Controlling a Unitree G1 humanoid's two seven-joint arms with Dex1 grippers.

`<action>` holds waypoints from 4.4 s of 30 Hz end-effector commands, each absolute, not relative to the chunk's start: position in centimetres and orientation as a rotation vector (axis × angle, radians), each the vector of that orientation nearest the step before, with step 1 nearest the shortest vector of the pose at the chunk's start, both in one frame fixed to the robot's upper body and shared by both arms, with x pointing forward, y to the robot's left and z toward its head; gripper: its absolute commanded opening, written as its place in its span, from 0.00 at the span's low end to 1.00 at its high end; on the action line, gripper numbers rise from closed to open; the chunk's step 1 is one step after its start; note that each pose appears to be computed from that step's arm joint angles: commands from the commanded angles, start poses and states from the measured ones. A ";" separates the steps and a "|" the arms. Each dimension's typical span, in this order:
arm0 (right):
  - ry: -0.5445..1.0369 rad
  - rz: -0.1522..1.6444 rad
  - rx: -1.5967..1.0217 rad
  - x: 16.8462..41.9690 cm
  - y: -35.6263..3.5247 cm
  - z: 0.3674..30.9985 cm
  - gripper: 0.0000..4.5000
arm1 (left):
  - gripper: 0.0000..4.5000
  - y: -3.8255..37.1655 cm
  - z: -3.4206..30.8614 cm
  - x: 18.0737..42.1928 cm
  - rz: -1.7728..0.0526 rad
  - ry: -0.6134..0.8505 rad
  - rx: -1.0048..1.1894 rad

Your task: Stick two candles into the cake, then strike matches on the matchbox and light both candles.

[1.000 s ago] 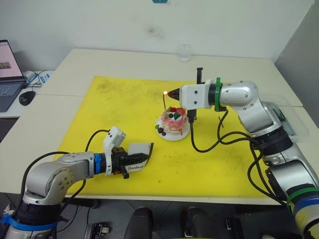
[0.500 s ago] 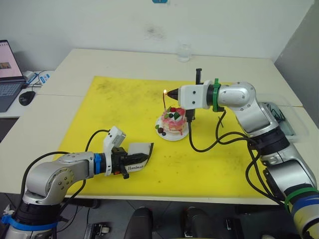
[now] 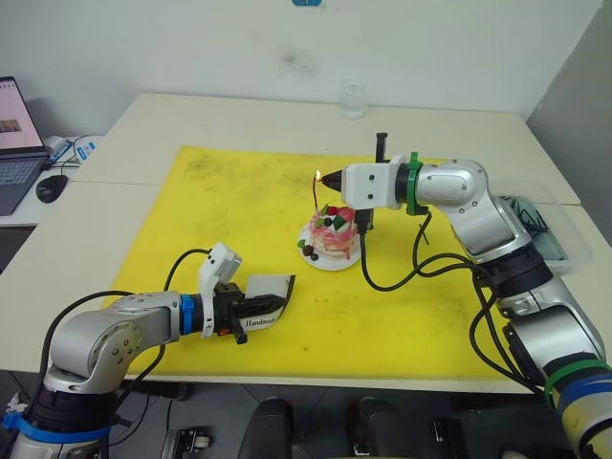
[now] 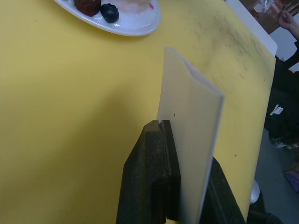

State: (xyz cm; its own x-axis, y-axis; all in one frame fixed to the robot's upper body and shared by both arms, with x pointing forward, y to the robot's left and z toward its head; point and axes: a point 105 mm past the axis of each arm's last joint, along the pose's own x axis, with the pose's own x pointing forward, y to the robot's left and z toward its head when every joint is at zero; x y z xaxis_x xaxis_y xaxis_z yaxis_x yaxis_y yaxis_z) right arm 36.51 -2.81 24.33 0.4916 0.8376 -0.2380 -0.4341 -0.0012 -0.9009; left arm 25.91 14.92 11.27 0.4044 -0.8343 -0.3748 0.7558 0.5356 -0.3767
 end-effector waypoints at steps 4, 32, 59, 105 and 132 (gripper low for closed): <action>-0.508 1.018 -1.200 36.1 -2.5 26.4 0.01 | 0.00 14.3 11.9 26.0 -1.039 0.535 -0.147; -0.498 0.986 -1.203 36.5 -3.3 27.0 0.01 | 0.00 14.3 11.9 26.0 -1.040 0.535 -0.144; -0.134 0.368 -0.800 35.6 -23.3 28.6 0.01 | 0.00 10.6 14.2 23.6 -1.218 0.493 -0.237; -0.087 0.255 -0.333 31.8 -23.8 23.2 1.00 | 0.00 8.4 13.8 24.2 -1.177 0.449 -0.266; 0.055 0.185 -0.116 38.3 -18.0 12.0 1.00 | 0.00 9.5 13.7 23.5 -1.136 0.475 -0.254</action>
State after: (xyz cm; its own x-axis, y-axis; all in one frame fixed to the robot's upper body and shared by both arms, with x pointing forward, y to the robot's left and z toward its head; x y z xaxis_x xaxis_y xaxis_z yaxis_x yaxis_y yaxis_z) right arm 37.94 -18.02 10.78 0.9764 0.1906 -0.1011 -0.1991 0.9766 -0.0813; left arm 23.66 9.79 12.70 0.3465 -0.9021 -0.2572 0.7811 0.4292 -0.4535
